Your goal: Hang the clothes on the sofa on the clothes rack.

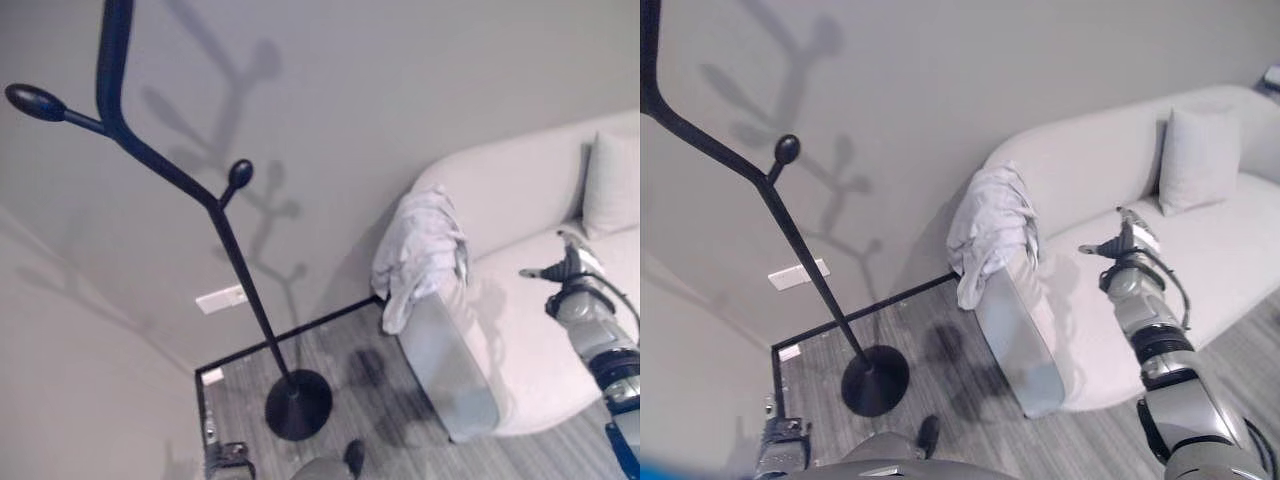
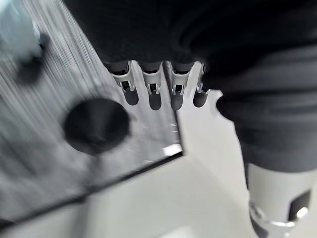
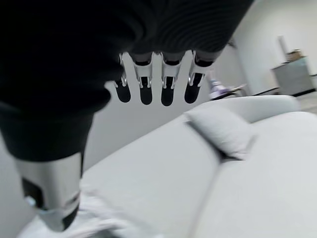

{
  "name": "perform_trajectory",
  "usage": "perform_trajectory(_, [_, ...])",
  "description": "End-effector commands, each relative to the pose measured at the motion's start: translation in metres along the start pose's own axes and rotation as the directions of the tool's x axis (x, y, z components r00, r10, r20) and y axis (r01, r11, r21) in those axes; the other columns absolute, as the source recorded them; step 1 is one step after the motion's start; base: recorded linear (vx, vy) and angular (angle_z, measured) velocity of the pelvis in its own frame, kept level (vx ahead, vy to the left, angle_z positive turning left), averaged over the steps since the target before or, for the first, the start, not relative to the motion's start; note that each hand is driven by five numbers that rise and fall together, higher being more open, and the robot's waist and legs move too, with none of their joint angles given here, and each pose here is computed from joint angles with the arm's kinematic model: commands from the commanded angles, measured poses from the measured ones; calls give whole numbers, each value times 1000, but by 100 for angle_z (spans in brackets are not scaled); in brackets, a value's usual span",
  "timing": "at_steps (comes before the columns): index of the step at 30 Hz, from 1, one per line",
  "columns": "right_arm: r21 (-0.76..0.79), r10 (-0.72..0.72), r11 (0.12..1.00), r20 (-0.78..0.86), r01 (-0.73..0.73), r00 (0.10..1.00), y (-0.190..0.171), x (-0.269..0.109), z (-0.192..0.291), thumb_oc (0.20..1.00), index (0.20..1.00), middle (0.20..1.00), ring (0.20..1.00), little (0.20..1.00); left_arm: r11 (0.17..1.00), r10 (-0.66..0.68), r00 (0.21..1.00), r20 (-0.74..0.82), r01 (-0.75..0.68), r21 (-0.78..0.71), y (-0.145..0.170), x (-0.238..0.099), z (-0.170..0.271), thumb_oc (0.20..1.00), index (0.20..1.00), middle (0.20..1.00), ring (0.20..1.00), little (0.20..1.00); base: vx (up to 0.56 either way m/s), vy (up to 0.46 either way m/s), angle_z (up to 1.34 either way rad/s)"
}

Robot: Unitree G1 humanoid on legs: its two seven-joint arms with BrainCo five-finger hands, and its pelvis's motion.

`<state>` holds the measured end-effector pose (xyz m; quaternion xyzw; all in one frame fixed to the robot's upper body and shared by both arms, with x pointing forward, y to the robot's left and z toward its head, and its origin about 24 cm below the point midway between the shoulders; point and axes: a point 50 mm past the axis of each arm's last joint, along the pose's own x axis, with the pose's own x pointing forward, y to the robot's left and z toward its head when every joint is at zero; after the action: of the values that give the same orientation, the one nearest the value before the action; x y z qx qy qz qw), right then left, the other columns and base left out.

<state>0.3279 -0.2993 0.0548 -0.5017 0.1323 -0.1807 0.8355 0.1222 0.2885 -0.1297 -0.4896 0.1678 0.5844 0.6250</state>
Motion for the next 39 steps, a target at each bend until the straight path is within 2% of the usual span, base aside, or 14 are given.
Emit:
perform_trajectory(1, [-133,-181,974,41,185,983,-51,15,-2,1000,1000,1000,1000,1000,994,-22,987,160,5,105,-15,3,32,1000,1000,1000,1000,1000,303,304,-9])
perform_trajectory(6, [-155,-120,981,-2,118,993,-33,14,-9,1000,1000,1000,1000,1000,976,50,981,189,-88,200,1,8,52,1000,1000,1000,1000,1000,188,127,-9])
perform_trajectory(8, [-172,-85,982,-14,81,996,-27,10,-15,1000,1000,1000,1000,1000,978,83,979,188,-116,171,12,8,52,1000,1000,1000,1000,1000,309,-42,23])
perform_trajectory(10, [-149,-67,987,-27,62,997,-24,10,-19,1000,1000,1000,1000,1000,974,78,980,185,-114,197,10,8,52,1000,1000,1000,1000,1000,166,-70,44])
perform_trajectory(11, [-152,-23,988,-27,19,999,-19,7,-22,1000,1000,1000,1000,1000,957,87,978,189,-135,257,12,9,53,1000,1000,1000,1000,1000,171,-125,89])
perform_trajectory(13, [-115,17,993,-19,-19,1000,-12,2,-26,1000,1000,1000,1000,1000,961,89,973,212,-140,237,14,9,59,1000,1000,1000,1000,1000,196,-167,109])
perform_trajectory(14, [-62,56,996,-28,-58,998,-3,-4,-30,1000,1000,1000,1000,1000,957,95,975,201,-145,253,21,8,56,1000,1000,1000,1000,1000,69,-112,96])
perform_trajectory(15, [-62,56,996,-28,-58,998,-3,-4,-30,1000,1000,1000,1000,1000,956,95,975,201,-145,253,21,8,56,1000,1000,1000,1000,1000,130,-193,92])
perform_trajectory(17, [-75,121,989,-72,-126,990,15,-17,-48,1000,1000,1000,1000,1000,938,147,971,188,-197,284,43,6,55,1000,1000,1000,1000,1000,140,-152,34])
perform_trajectory(21, [-30,174,983,-145,-181,974,34,-32,-67,1000,1000,1000,1000,1000,929,186,962,197,-238,283,53,5,60,1000,1000,1000,1000,1000,73,-105,17])
perform_trajectory(26, [134,286,957,-275,-258,918,69,-62,-93,1000,1000,1000,1000,1000,873,234,946,224,-306,381,70,4,75,1000,1000,1000,1000,1000,83,-106,32])
perform_trajectory(33, [299,346,919,-297,-258,890,92,-80,-93,1000,1000,1000,1000,1000,845,259,935,243,-341,412,77,3,84,1000,1000,1000,1000,1000,69,-69,18])
perform_trajectory(39, [479,401,852,-334,-213,853,110,-92,-91,1000,1000,1000,1000,1000,824,219,948,231,-306,478,72,4,82,1000,1000,1000,1000,1000,31,-37,20])
